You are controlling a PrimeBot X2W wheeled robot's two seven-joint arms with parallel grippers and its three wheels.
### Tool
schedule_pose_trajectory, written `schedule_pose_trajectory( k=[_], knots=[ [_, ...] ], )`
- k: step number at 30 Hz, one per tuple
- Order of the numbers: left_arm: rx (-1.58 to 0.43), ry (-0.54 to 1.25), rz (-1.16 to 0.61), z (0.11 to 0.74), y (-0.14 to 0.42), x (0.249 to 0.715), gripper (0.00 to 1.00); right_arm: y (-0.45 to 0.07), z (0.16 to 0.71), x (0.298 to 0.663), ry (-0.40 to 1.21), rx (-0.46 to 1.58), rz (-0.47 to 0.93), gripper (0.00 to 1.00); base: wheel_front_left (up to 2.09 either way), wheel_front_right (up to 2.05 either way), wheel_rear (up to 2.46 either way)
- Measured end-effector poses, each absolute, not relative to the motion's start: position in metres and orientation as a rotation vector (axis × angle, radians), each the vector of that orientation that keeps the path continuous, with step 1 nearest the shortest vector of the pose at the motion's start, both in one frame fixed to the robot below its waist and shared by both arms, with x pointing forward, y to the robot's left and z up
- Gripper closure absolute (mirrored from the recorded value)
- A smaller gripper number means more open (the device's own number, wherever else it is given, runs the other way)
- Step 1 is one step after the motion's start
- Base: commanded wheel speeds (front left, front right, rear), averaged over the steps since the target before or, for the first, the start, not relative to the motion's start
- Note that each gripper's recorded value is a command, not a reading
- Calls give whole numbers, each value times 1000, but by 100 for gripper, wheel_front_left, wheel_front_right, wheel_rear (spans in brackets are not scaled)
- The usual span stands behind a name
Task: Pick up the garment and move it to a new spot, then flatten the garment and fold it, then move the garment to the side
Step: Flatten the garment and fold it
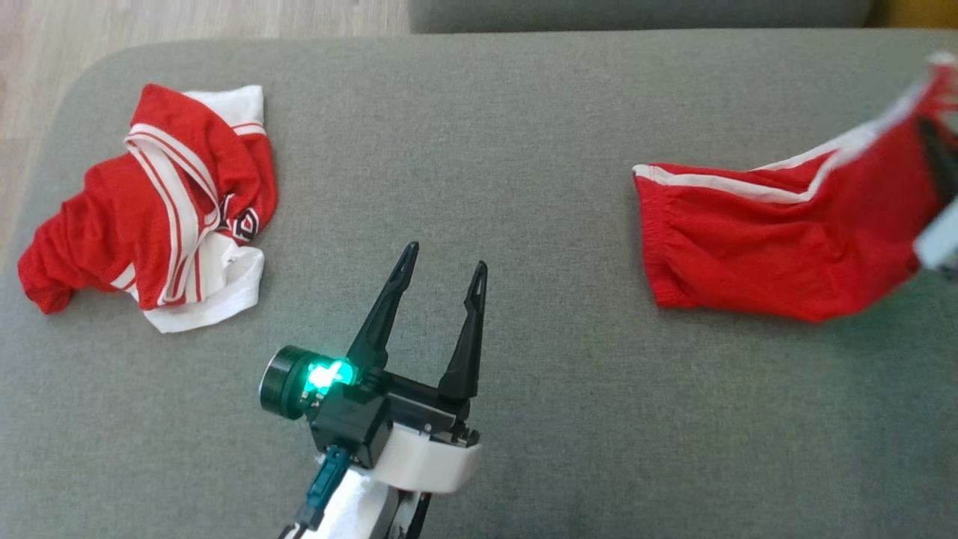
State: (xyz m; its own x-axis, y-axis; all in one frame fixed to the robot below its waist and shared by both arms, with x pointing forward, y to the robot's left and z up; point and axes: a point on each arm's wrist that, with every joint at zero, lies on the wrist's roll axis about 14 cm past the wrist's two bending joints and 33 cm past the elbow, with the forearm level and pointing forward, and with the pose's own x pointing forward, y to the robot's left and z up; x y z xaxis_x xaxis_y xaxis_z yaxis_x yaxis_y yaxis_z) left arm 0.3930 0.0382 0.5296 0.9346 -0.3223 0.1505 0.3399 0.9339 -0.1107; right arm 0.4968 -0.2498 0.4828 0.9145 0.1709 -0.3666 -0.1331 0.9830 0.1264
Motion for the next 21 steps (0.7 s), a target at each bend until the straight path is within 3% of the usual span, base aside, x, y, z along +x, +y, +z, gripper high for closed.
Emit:
schedule_pose_trajectory(
  k=[4,8,9,10,13,15,21],
  knots=[
    [-133,-141,-343,534,38,390,0,-190,503,498,335,141,303,100,0,0,0],
    [-136,-139,-322,534,46,387,0,-124,491,480,383,194,450,100,0,0,0],
    [-135,-137,-315,533,48,387,0,-108,481,470,423,209,486,74,0,0,0],
    [-135,-131,-307,531,51,385,0,-94,469,459,463,225,514,0,0,0,0],
    [-142,-106,-284,524,57,379,0,-71,451,438,500,313,524,0,0,0,0],
    [-144,-101,-275,523,59,376,0,-66,458,435,444,393,501,0,0,0,0],
    [-156,-133,-201,534,77,360,0,-113,491,433,207,432,331,0,0,0,0]
  ],
)
